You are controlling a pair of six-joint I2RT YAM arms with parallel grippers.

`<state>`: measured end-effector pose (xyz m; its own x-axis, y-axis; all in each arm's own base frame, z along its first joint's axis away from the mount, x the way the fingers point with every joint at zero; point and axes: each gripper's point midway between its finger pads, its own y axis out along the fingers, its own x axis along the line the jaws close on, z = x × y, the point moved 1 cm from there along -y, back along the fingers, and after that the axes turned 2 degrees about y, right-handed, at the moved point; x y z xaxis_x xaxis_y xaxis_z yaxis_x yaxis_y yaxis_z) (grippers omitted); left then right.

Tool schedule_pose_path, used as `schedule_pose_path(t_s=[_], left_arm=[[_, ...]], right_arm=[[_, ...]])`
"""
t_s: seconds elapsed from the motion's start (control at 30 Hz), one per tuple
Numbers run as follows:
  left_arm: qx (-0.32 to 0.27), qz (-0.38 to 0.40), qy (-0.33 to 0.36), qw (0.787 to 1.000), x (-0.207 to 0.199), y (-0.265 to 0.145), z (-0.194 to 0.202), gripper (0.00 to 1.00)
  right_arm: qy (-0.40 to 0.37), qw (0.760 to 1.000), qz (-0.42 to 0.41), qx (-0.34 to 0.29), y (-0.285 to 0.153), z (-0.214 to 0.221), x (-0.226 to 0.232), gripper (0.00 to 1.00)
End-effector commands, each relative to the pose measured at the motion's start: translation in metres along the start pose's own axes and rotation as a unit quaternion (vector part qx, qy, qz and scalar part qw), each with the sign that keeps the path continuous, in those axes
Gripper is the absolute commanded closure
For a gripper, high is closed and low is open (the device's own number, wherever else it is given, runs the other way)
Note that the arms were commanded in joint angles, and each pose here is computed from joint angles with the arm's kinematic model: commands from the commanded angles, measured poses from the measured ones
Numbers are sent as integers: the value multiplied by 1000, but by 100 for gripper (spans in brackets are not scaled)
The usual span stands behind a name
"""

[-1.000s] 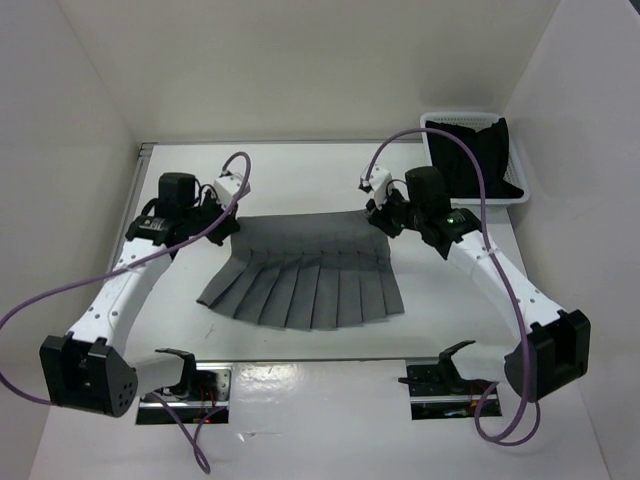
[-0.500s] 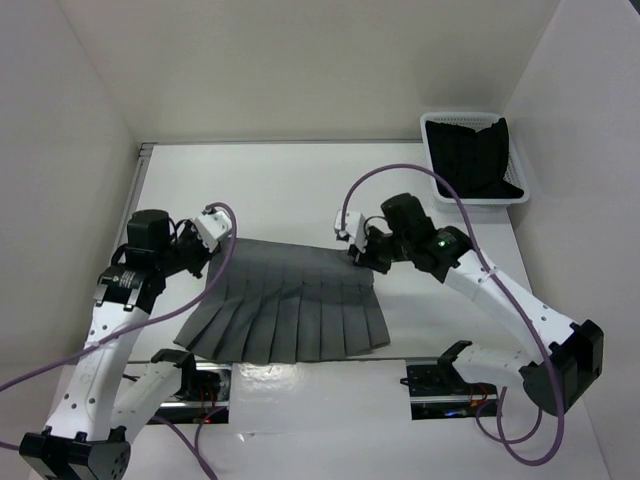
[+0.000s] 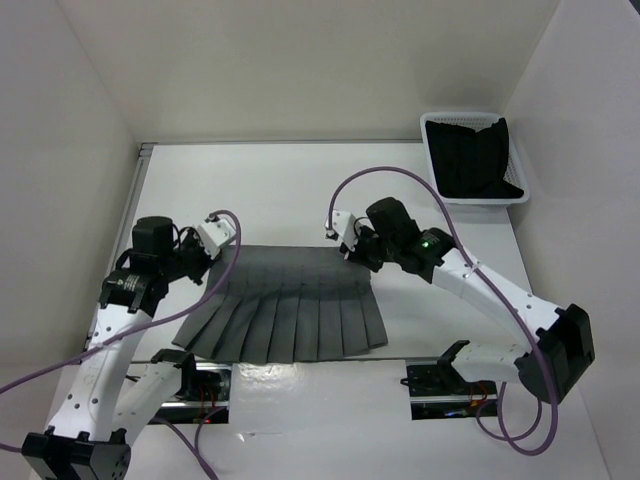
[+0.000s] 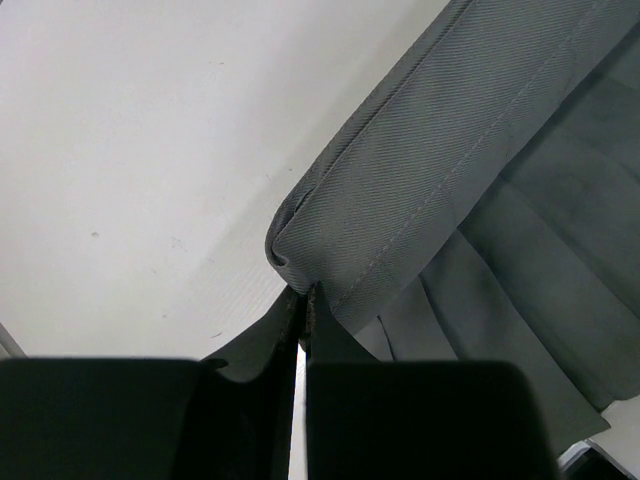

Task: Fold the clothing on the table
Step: Fold the skirt

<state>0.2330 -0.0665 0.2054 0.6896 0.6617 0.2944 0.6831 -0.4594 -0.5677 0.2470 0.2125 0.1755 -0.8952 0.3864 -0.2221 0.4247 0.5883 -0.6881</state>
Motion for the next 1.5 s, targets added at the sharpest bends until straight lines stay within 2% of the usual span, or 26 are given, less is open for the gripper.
schedule_pose_path(t_s=[0.0,0.23,0.43,0.5,0.53,0.6,0.77,0.93,1.1,1.13,1.17,1.2,1.27,1.37,1.43,1.47], left_arm=[[11,-43,12,999,22,6,3,100],[43,-47,-39,997,54,54,4,100],[70,-35,-90,993,91,105,-10,100],[53,-47,-93,993,110,110,-31,100],[56,-45,-102,992,114,119,-31,100],[41,-60,-102,992,131,121,-49,100],[37,-69,-121,990,149,142,-58,100],[41,-92,-140,985,160,146,-59,100],[27,-76,-105,991,141,117,-63,100],[28,-76,-89,993,138,112,-61,100],[20,-73,-78,994,132,100,-64,100],[36,-63,-76,994,120,98,-49,100],[26,-64,-47,996,110,79,-49,100],[24,-52,-8,998,87,57,-37,91],[10,-56,20,998,75,35,-38,78],[17,-51,40,998,67,34,-26,73]], right_arm=[[16,997,61,42,7,19,-28,100],[69,981,176,34,13,24,-121,100],[89,965,242,39,20,24,-194,100],[89,960,262,26,19,14,-214,100],[95,958,268,42,26,23,-221,100],[96,954,283,34,25,16,-237,100],[110,941,317,32,32,17,-265,100],[120,929,351,6,21,2,-280,100],[86,951,297,-14,4,-18,-246,100],[81,959,271,1,7,-11,-228,100],[67,965,252,-2,6,-17,-213,100],[49,971,232,-21,-6,-30,-198,100],[10,983,182,-3,-3,-25,-159,100],[-49,991,125,-19,-25,-33,-105,100],[-71,994,77,-19,-24,-27,-73,100],[-92,995,42,-9,-24,-24,-50,100]])
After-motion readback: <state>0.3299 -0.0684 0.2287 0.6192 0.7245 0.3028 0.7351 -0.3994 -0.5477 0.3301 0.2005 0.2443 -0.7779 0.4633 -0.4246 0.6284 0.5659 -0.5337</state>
